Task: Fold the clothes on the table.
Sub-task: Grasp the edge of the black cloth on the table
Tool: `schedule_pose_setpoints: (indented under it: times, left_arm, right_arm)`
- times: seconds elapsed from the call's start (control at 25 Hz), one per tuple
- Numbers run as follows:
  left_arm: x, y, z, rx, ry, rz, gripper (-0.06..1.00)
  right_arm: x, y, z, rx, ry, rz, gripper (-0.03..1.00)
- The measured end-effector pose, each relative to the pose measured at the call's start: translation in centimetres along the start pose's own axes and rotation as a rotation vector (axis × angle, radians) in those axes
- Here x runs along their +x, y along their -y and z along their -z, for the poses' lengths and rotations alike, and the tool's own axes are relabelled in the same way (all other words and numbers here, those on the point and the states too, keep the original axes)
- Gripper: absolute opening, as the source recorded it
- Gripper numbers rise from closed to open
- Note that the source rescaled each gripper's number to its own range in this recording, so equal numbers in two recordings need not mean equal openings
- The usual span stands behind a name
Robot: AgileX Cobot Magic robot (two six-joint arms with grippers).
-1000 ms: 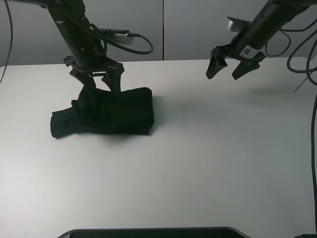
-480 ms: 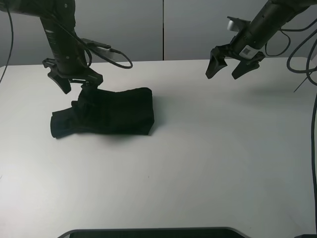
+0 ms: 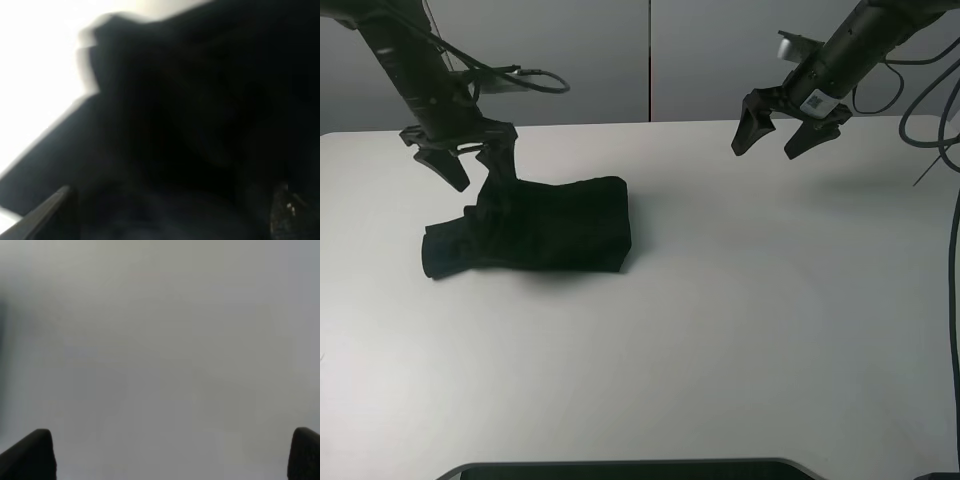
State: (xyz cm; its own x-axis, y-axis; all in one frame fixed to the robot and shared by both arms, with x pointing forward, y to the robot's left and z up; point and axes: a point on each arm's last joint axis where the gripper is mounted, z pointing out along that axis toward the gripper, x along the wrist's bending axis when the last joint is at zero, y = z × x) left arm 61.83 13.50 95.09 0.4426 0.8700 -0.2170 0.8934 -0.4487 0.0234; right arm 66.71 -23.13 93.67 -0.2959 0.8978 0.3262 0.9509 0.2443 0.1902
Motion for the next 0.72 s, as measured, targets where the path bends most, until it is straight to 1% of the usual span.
schedule_pose_setpoints:
  times: [0.04, 0.16, 0.28, 0.36, 0.48, 0.64, 0.72]
  left_arm:
    - [-0.9, 0.0, 0.3, -0.006, 0.014, -0.021, 0.99]
    - [-3.4, 0.4, 0.9, 0.001, 0.011, -0.093, 0.99]
    - [-5.5, 0.6, 0.6, 0.025, -0.035, -0.174, 0.99]
    - [-6.3, 0.7, 0.1, 0.041, -0.072, -0.209, 0.99]
    - [-6.0, 0.5, -1.1, 0.070, -0.111, -0.215, 0.99]
    - [-3.7, 0.2, -3.5, 0.139, -0.158, -0.193, 0.99]
    - [-3.0, 0.1, -4.5, 0.169, -0.176, -0.188, 0.99]
  right_arm:
    - [0.0, 0.0, 0.0, 0.000, 0.000, 0.000, 1.00]
    - [0.0, 0.0, 0.0, 0.000, 0.000, 0.000, 1.00]
    - [0.0, 0.0, 0.0, 0.000, 0.000, 0.000, 1.00]
    - [0.0, 0.0, 0.1, -0.002, 0.000, 0.001, 1.00]
    - [0.1, 0.0, 0.1, 0.004, -0.002, 0.001, 1.00]
    - [0.1, 0.1, 0.1, 0.012, -0.006, 0.001, 1.00]
    - [0.1, 0.1, 0.1, 0.014, -0.007, 0.001, 1.00]
